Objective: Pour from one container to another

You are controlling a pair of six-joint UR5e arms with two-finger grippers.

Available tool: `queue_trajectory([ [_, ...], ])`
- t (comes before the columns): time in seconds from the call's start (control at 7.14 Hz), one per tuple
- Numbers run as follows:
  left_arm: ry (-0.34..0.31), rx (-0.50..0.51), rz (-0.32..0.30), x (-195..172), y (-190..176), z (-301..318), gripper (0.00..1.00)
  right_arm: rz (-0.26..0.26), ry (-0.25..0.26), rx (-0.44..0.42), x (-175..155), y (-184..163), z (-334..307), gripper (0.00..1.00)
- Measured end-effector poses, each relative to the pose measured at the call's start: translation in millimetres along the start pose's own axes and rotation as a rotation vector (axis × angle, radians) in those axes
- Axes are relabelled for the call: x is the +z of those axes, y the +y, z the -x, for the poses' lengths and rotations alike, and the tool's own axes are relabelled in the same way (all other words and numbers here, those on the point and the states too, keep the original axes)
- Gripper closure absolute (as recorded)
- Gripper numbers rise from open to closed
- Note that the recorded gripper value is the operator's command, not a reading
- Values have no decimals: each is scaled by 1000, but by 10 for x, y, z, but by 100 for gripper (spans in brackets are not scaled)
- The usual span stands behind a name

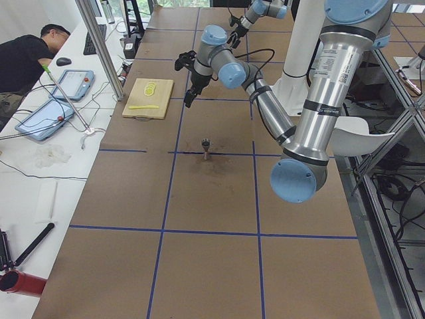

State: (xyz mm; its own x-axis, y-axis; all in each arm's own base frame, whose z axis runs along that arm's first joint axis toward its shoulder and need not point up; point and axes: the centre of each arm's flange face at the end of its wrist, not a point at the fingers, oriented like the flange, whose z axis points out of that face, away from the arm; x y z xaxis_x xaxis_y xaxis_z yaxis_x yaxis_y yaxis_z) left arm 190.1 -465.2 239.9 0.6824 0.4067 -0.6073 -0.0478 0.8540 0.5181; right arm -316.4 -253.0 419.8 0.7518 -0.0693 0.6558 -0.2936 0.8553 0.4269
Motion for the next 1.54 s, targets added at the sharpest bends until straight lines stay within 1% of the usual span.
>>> queue_trajectory([
  [0.14, -22, 5, 11, 47, -158, 68, 0, 92, 41, 11, -143, -220, -8, 0],
  [0.28, -37, 2, 24, 133, -273, 124, 0, 174, 70, 18, -251, -471, -73, 0],
  [0.42, -45, -2, 35, 211, -363, 150, 0, 251, 94, 0, -319, -717, -159, 0],
  [0.56, -50, 6, 39, 250, -423, 172, 0, 313, 108, -27, -367, -983, -182, 0],
  [0.7, -60, 22, 41, 261, -481, 248, 0, 354, 119, -61, -423, -1291, -160, 0],
  [0.84, -69, 32, 47, 269, -554, 405, 0, 380, 124, -91, -482, -1595, -170, 0],
  [0.98, -61, 40, 63, 273, -639, 667, 0, 407, 122, -112, -528, -1952, -275, 0],
  [1.26, -7, 36, 102, 234, -760, 1412, 0, 458, 84, -154, -483, -2554, -807, 0],
  [1.4, 15, 14, 109, 188, -750, 1757, 0, 480, 61, -181, -421, -2752, -1162, 0],
  [1.54, 15, -21, 109, 142, -649, 2107, 0, 505, 24, -196, -359, -2930, -1599, 0],
])
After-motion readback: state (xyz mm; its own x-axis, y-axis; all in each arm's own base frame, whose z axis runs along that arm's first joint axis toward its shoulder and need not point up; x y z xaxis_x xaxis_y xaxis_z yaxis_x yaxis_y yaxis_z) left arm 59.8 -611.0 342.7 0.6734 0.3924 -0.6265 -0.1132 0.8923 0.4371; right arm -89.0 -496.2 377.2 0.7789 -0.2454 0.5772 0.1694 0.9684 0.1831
